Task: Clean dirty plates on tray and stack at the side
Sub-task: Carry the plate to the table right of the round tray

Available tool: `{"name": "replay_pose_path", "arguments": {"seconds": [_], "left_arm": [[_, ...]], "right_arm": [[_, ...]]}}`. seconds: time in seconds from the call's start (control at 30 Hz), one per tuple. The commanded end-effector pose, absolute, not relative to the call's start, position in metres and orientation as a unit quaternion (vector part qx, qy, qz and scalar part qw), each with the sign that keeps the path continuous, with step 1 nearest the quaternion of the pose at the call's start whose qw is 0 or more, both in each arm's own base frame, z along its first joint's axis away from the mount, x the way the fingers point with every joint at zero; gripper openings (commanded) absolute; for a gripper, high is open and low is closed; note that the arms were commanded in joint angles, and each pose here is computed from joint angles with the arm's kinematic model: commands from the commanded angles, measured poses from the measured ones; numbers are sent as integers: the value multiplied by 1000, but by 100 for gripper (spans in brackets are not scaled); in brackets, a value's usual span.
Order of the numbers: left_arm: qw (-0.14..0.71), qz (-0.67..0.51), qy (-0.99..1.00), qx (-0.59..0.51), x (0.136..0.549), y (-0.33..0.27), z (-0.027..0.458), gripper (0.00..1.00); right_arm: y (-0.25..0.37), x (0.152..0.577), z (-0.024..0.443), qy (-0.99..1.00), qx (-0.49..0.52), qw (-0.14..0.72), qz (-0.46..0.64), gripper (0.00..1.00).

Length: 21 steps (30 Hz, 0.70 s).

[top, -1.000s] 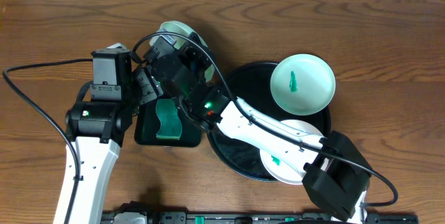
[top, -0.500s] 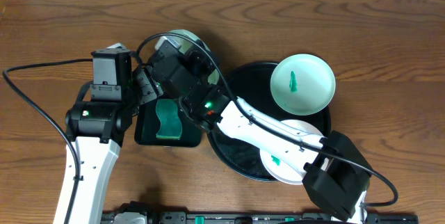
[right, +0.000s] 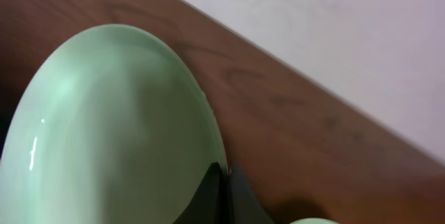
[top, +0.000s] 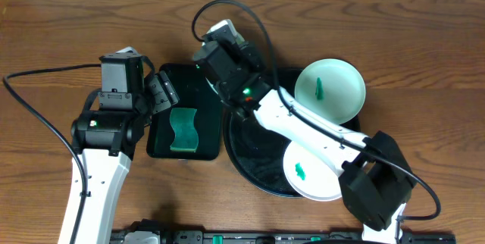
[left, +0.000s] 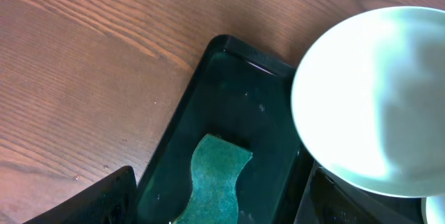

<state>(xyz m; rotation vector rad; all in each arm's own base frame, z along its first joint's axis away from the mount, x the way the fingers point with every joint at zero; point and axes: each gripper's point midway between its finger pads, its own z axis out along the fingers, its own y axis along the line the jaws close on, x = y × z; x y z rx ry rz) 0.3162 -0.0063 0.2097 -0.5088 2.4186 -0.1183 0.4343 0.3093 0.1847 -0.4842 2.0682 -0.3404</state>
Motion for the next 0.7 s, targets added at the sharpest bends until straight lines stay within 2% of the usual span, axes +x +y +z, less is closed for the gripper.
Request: {"name": "replay_pose_path", "arguments": {"seconds": [0.0,0.37,0.5,0.67], "left_arm": [[333,-40,922,-193,318,-3,214,80],[333,-40,922,-193,318,-3,214,80],[333,-40,922,-193,318,-3,214,80],[333,-40,922,-193,318,-3,214,80]], "right_arm": [[314,435,213,867,-129,482,-16,1],[259,434,252,899,-24,412,148,1],[198,440,262,908,42,373,186,1],[115,441,249,922,121,322,176,1]]}}
